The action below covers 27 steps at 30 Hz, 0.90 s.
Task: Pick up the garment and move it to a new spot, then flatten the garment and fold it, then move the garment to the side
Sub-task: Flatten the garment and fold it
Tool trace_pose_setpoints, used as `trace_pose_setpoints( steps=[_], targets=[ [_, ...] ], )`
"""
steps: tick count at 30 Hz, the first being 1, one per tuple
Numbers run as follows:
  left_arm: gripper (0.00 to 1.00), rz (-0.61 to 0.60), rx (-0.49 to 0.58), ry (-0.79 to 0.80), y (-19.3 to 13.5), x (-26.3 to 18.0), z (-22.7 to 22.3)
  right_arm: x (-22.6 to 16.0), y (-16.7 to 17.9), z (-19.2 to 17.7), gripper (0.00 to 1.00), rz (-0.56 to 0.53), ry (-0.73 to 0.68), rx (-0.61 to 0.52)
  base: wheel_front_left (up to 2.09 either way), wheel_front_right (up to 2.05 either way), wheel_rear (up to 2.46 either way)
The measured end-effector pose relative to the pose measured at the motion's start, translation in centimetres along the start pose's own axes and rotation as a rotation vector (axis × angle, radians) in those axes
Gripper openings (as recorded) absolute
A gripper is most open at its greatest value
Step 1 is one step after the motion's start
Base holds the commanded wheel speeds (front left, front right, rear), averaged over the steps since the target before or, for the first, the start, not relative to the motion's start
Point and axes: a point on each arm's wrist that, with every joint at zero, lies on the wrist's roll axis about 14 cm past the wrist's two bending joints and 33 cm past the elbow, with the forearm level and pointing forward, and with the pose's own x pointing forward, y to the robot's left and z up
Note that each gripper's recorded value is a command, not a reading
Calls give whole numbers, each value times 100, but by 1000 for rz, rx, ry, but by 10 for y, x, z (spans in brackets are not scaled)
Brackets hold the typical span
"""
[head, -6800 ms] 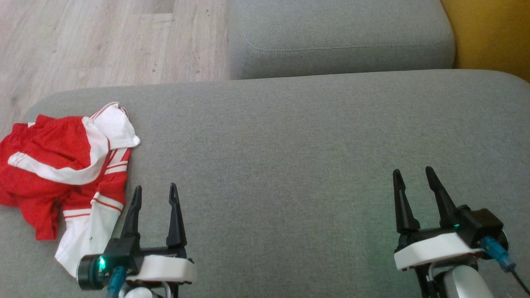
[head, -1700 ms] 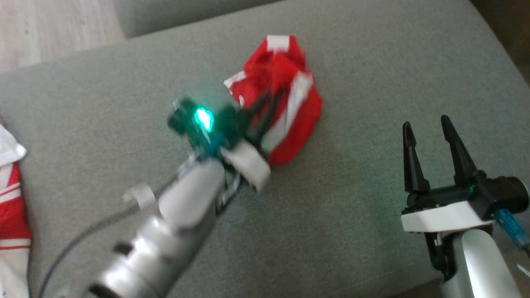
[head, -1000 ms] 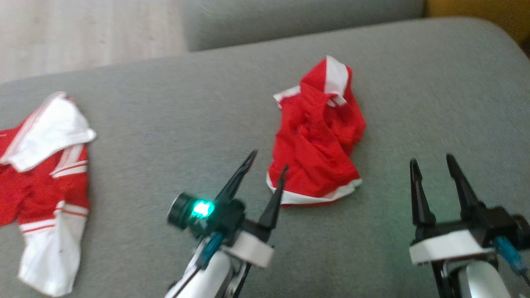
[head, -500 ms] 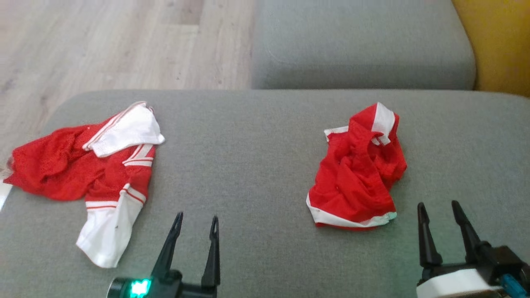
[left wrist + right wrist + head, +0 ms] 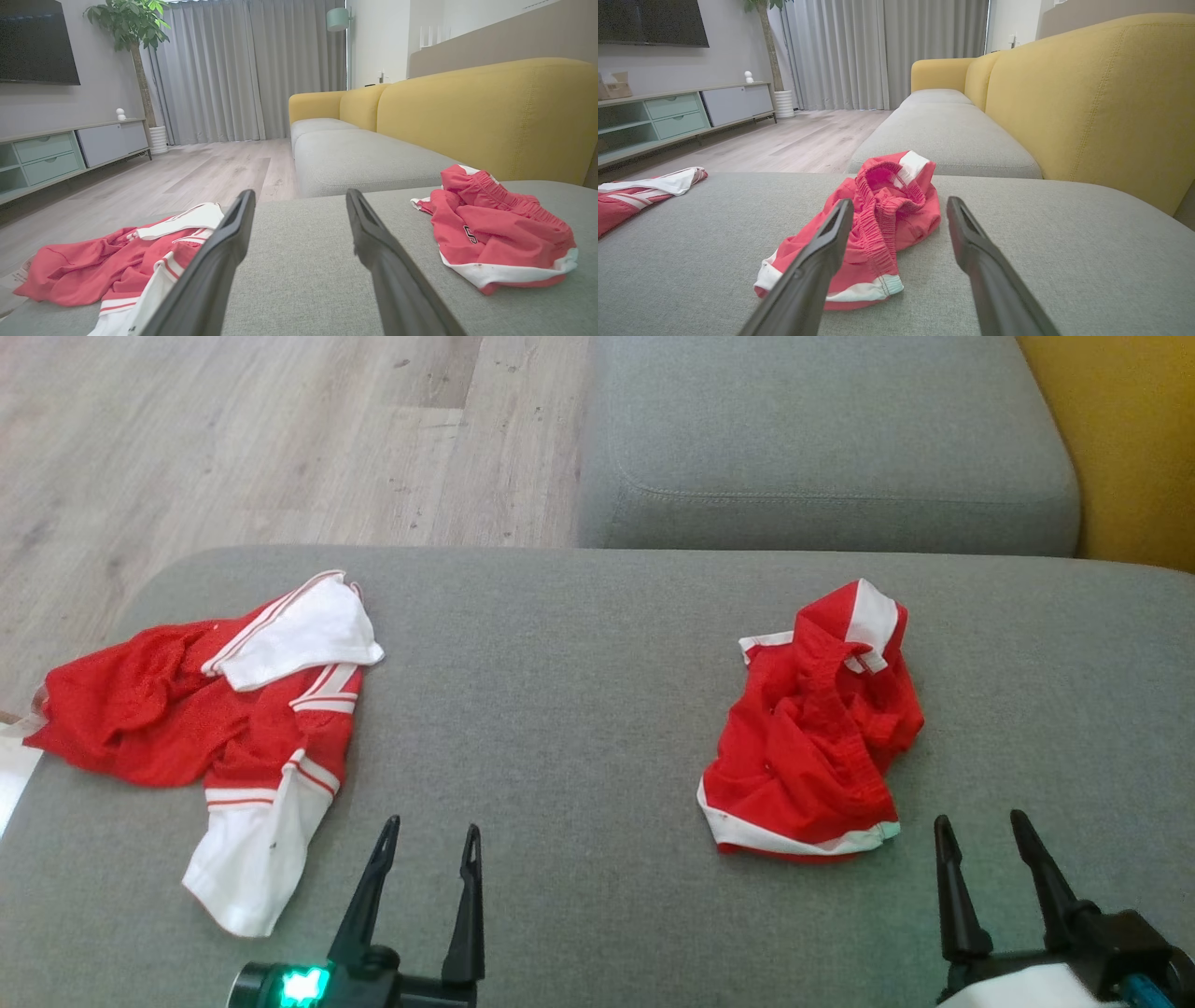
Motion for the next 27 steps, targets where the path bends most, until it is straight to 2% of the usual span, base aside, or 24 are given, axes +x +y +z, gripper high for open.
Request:
trace_pose_setpoints(
  steps=[27],
  targets=[
    [100, -44, 10, 37, -11, 2, -12, -4, -7, 0, 100, -28, -2, 18, 0, 0, 0]
  ],
)
